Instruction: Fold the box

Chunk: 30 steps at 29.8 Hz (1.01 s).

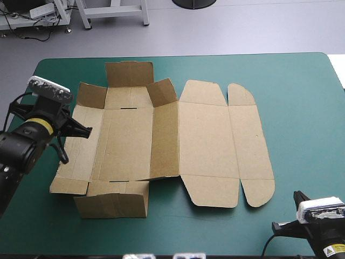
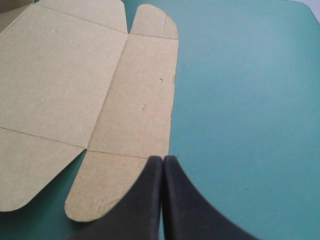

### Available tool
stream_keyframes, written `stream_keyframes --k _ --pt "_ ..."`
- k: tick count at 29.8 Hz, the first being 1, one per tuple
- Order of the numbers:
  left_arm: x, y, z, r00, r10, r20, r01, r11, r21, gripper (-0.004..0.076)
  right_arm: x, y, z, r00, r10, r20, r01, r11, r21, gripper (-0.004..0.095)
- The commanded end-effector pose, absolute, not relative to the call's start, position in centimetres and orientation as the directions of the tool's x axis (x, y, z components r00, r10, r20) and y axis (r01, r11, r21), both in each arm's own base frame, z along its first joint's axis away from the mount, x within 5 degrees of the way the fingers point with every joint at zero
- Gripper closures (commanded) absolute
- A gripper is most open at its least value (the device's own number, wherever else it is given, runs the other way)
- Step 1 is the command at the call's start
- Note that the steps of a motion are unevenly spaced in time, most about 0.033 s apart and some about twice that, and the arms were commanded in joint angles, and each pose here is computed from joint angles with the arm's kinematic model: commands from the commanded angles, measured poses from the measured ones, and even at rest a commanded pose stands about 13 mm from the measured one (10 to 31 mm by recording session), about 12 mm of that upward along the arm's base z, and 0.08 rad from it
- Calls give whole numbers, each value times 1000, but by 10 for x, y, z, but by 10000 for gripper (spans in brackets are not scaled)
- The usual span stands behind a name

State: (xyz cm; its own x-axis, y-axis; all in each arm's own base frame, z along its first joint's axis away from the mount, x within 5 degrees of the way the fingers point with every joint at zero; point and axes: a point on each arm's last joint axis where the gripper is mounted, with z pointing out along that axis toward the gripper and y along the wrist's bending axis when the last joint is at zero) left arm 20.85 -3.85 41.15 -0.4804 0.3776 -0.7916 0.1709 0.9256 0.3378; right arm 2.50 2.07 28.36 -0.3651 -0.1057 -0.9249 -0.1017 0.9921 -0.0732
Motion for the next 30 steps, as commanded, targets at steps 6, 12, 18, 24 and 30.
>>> stream_keyframes --k 6,12,18,24,30 --pt "259 1 422 -521 268 -810 16 952 305 706 27 20 296 -292 -95 -952 -84 994 -73 932" --pt "264 59 405 -632 121 -766 -35 982 184 706 27 20 296 -293 -96 -951 -83 994 -75 932" --pt "264 102 382 -684 -100 -723 -48 995 -92 706 27 19 296 -293 -102 -951 -78 993 -83 932" --pt "272 122 352 -770 -143 -622 2 974 -226 706 27 18 296 -295 -113 -949 -71 993 -96 932" --pt "284 121 318 -875 -138 -465 71 912 -404 706 27 18 296 -295 -115 -949 -71 993 -98 932"
